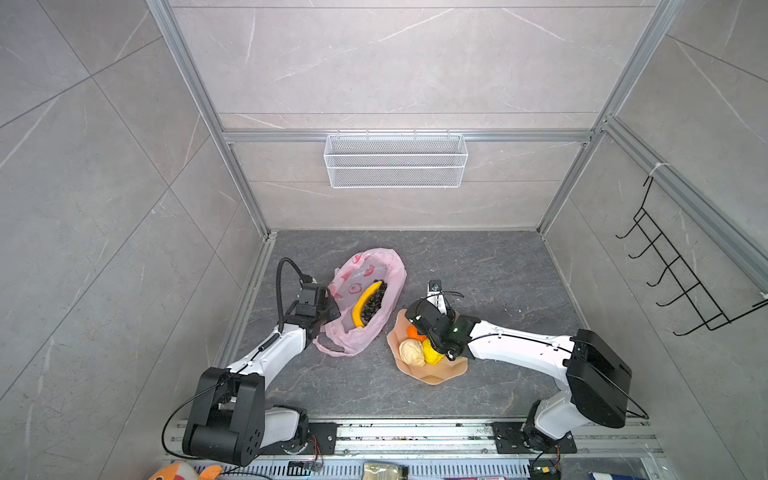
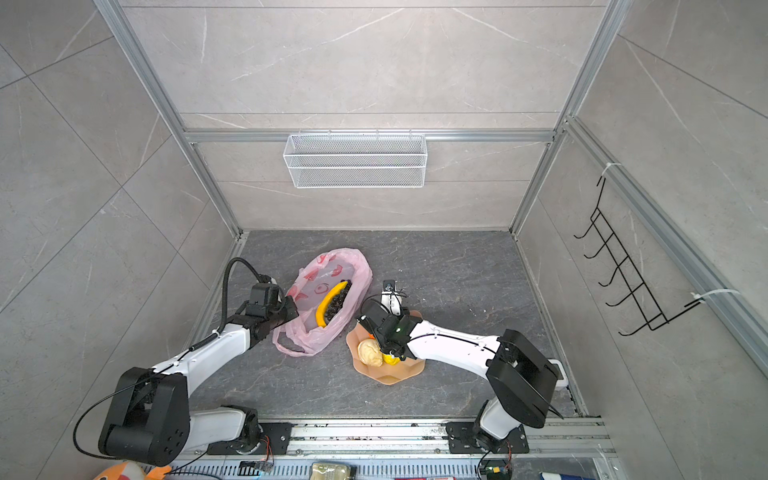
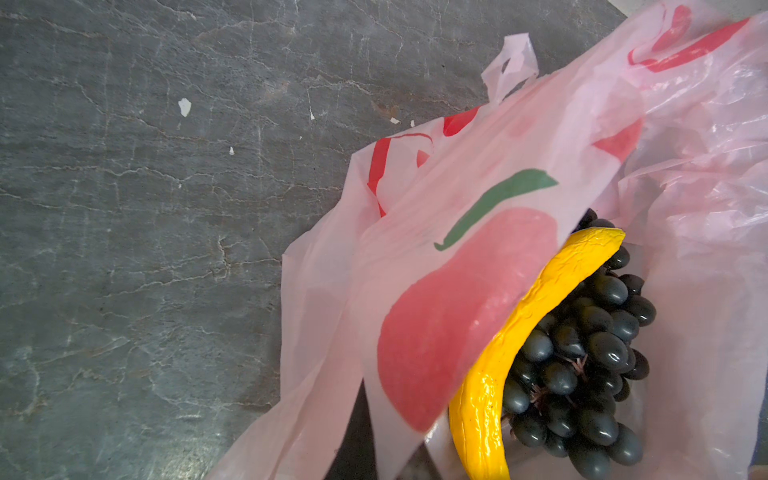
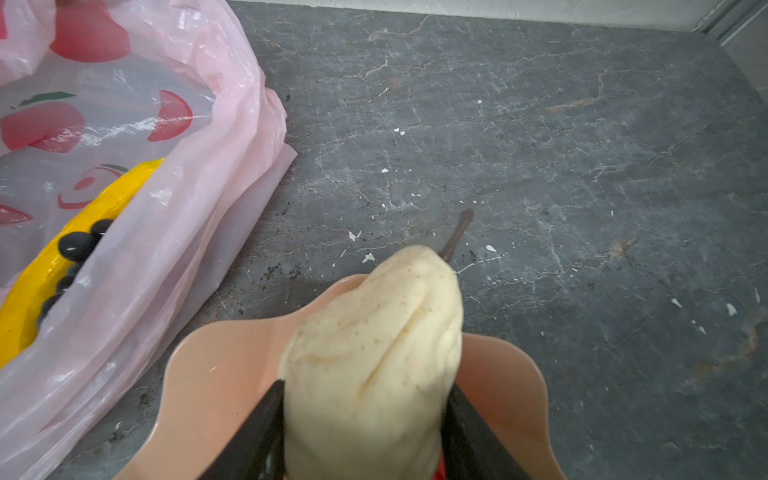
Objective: Take the fake fruits out of the plastic bag
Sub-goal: 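Lift the second pear out and carry it over the peach bowl, then lower the pear into the bowl and open the right gripper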
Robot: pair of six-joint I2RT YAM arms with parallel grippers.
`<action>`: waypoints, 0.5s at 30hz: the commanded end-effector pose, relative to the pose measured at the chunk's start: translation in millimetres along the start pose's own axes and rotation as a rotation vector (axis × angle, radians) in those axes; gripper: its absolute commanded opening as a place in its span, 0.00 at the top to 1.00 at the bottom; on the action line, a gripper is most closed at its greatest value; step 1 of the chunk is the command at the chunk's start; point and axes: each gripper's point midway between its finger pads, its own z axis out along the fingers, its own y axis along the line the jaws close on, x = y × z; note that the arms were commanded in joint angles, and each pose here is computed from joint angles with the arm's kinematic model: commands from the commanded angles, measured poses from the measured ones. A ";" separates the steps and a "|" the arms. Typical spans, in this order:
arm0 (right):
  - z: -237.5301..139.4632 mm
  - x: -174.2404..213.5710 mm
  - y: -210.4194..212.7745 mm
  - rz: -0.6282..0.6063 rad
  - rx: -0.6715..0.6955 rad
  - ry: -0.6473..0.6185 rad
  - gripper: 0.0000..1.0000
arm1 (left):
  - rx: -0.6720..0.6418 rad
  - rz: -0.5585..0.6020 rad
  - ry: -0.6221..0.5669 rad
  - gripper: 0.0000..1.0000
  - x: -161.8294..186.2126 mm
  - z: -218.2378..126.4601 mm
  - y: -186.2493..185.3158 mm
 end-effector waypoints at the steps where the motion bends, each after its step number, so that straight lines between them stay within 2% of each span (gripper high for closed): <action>1: 6.7 -7.0 -0.2 -0.004 0.013 0.007 0.46 | 0.005 -0.007 -0.045 1.00 -13.3 -4.6 -2.7; 15: 23.4 12.1 2.5 -0.014 0.012 0.067 0.45 | 0.000 -0.005 -0.047 1.00 -13.9 -5.1 -1.9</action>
